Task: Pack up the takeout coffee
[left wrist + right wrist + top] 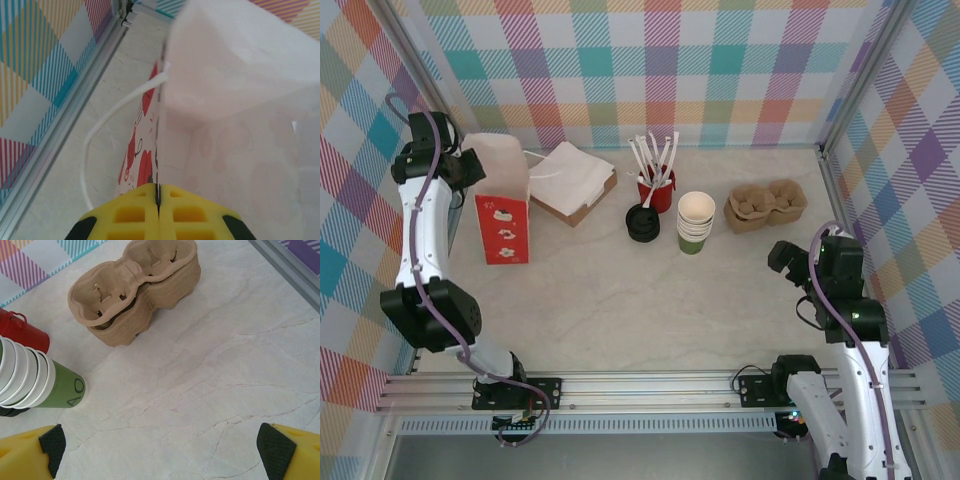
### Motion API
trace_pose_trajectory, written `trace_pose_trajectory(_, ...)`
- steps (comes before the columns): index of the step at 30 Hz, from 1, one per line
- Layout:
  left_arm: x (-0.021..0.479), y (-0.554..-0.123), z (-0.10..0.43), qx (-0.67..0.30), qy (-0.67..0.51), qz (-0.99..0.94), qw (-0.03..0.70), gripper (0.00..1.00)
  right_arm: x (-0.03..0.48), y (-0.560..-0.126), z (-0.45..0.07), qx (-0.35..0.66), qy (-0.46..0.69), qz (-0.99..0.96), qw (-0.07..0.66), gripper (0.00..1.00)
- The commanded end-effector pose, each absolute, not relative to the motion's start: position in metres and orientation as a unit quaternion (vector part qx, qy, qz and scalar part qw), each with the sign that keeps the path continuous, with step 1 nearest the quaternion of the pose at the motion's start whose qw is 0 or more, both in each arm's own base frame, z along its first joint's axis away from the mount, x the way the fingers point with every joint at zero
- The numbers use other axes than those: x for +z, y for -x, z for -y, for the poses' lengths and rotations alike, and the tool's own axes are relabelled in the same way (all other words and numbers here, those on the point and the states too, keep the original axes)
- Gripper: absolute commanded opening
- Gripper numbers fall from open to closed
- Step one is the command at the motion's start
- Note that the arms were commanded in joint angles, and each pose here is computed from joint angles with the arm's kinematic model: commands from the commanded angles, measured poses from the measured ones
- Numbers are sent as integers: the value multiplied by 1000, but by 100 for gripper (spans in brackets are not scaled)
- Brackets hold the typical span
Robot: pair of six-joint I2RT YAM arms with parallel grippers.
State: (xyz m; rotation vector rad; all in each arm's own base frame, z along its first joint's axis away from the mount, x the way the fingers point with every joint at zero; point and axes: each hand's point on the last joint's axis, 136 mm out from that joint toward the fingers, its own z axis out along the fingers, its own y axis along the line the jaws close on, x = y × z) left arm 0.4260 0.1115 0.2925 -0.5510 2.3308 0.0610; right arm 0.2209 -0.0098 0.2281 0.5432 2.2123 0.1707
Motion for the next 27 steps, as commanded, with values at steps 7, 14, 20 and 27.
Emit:
trace_pose_trajectory(7,315,-456,-137,43,210,-890,401,0,226,-225,7,77,-211,-879,421,100)
trace_pose_trajectory(14,300,-456,-147,57,222,-896,381,0,230,-223,7,76,-205,-879,424,100)
trace_pose_trajectory(20,290,-454,-149,67,221,-903,363,12,232,-220,7,74,-203,-879,425,100)
trace_pose_trajectory(27,309,-435,-171,108,245,-892,365,43,240,-215,10,61,-189,-879,433,100)
